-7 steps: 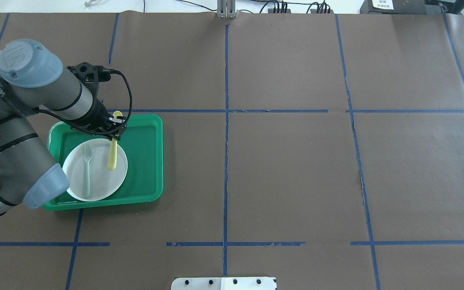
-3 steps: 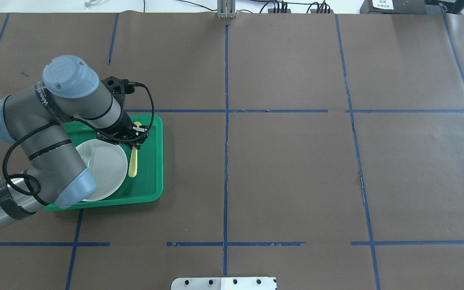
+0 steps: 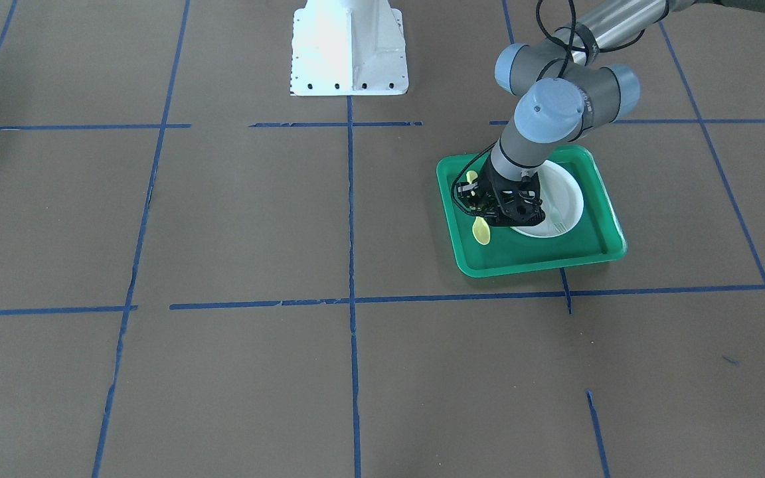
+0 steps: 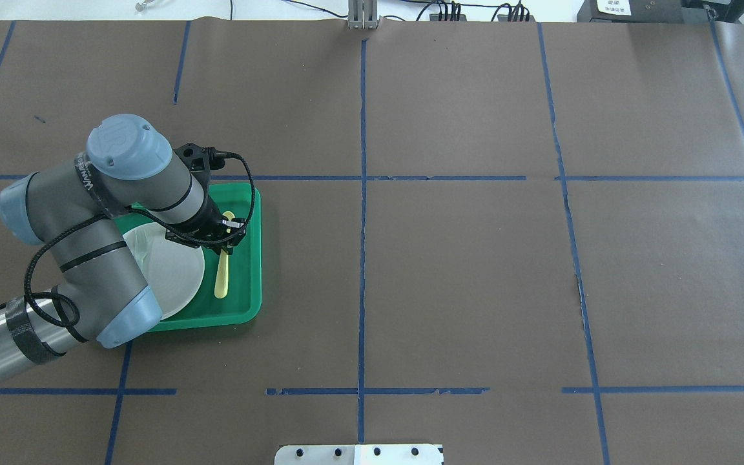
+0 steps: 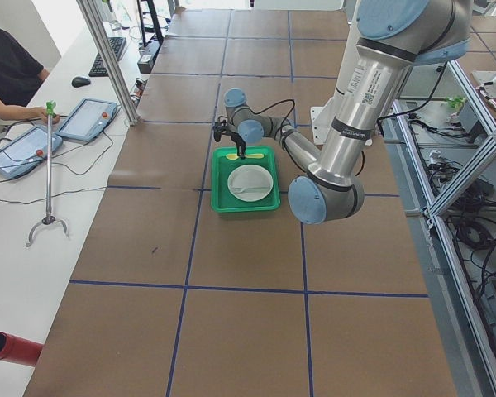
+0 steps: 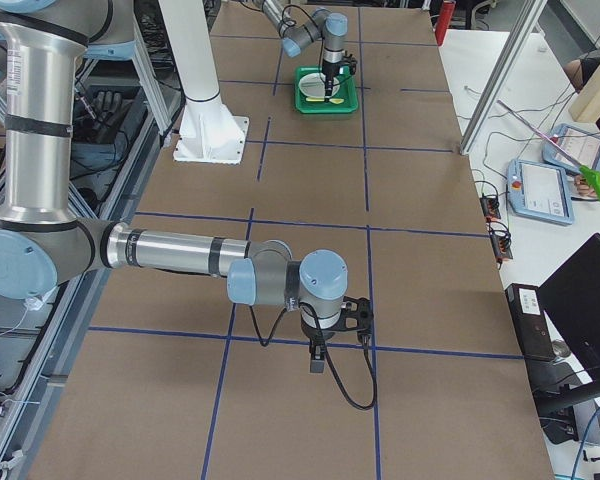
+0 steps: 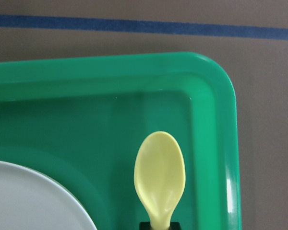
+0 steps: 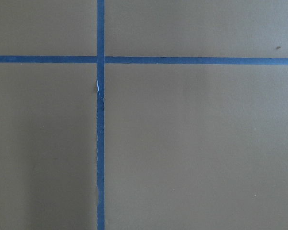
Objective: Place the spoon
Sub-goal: 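Lower the spoon onto the tray beside the plate and open the left gripper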
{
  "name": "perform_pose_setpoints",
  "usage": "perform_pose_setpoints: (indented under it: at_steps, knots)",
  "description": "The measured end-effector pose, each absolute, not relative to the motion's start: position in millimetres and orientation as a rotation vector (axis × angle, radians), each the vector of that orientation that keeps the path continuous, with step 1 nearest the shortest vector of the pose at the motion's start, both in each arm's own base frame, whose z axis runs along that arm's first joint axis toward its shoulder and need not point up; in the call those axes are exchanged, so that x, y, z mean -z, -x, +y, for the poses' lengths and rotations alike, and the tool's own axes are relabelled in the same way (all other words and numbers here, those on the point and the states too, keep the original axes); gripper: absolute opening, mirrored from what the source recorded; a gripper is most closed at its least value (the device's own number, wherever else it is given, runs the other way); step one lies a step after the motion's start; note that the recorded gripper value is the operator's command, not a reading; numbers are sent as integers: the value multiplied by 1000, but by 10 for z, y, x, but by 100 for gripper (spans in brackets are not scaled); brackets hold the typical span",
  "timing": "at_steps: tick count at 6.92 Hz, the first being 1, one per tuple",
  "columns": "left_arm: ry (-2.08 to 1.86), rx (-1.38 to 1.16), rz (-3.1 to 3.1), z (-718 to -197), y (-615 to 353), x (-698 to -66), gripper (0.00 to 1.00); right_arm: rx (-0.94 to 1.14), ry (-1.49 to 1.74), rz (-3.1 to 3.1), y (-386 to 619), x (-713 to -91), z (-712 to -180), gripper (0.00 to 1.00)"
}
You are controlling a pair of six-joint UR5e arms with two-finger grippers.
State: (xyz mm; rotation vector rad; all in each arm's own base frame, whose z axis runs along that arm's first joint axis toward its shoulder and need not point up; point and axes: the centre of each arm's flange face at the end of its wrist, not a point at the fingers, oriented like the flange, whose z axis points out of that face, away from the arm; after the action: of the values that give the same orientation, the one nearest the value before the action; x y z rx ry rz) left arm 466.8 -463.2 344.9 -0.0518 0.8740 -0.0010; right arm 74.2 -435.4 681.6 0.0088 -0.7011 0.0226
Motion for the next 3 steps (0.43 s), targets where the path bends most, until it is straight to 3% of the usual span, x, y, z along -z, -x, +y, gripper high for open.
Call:
perform_pose_setpoints:
  at_steps: [1,2,3]
  knots:
    - [56,-1,871,-4620,-4701,-3474,0,-23,-8,-701,-742,-6816,-4354,100]
    - [59,-4,867,-4612,-4719,-3495,8,-23,-8,-701,-742,-6816,-4354,100]
    - [60,-6,865,-4609,-4726,-3513,31,-23,-8,-701,-742,-6816,-4354,100]
